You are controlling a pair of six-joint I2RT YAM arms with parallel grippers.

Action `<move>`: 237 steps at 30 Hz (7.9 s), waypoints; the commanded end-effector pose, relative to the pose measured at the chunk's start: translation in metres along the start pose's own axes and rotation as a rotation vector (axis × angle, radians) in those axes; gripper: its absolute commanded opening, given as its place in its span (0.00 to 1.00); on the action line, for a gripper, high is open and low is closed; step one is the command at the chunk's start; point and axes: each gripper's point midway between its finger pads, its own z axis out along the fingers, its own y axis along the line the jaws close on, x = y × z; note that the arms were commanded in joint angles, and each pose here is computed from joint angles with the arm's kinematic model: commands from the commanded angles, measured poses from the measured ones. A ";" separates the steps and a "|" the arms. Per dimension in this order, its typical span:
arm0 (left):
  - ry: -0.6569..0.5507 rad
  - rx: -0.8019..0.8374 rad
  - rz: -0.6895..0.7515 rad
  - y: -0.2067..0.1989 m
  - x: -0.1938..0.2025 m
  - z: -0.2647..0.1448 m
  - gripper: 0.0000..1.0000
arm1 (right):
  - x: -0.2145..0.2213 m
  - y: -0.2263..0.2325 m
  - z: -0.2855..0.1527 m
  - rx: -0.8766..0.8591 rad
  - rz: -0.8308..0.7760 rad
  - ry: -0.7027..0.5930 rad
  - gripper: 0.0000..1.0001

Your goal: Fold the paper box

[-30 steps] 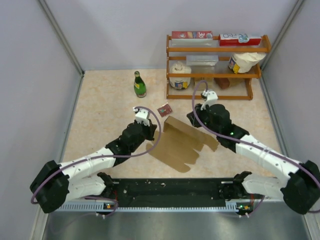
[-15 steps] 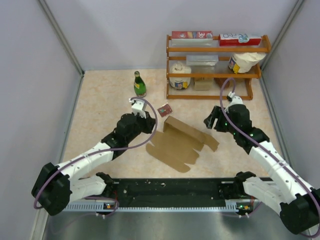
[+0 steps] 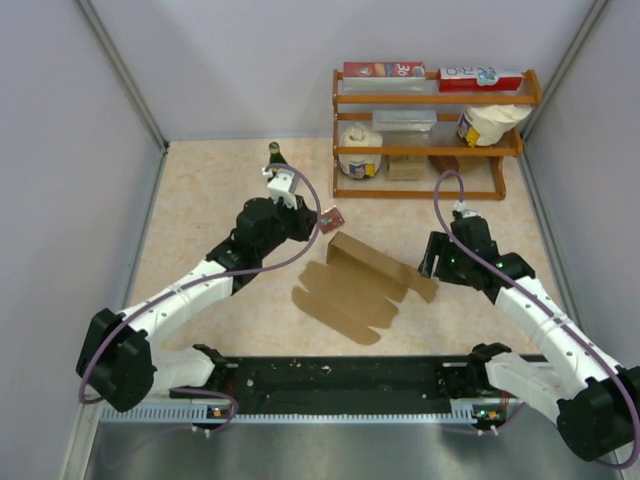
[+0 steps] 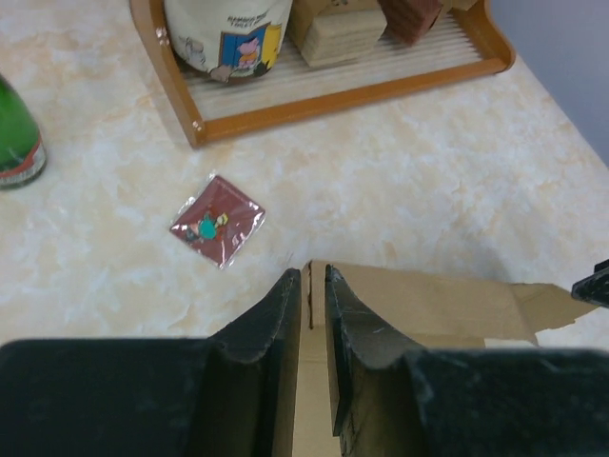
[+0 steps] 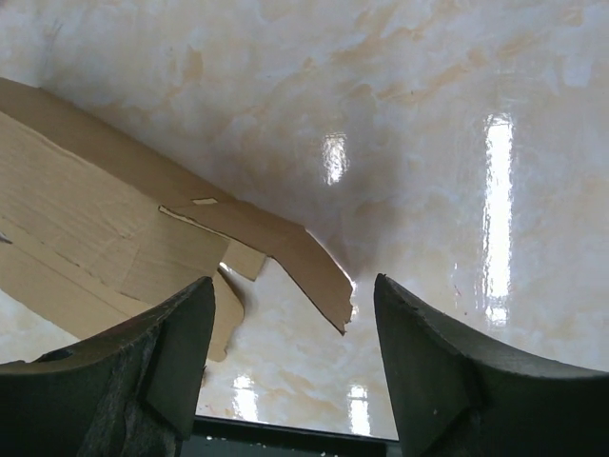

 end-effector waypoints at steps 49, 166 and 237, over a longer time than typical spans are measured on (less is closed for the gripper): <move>0.540 0.563 0.036 -0.098 0.086 0.138 0.13 | 0.017 -0.003 0.036 -0.044 -0.106 0.110 0.19; 0.730 0.383 -0.035 -0.042 0.113 0.144 0.00 | -0.019 0.027 0.022 -0.202 -0.240 -0.058 0.00; 0.398 0.351 0.107 -0.053 0.038 0.037 0.00 | -0.045 0.055 0.049 -0.198 -0.492 -0.001 0.20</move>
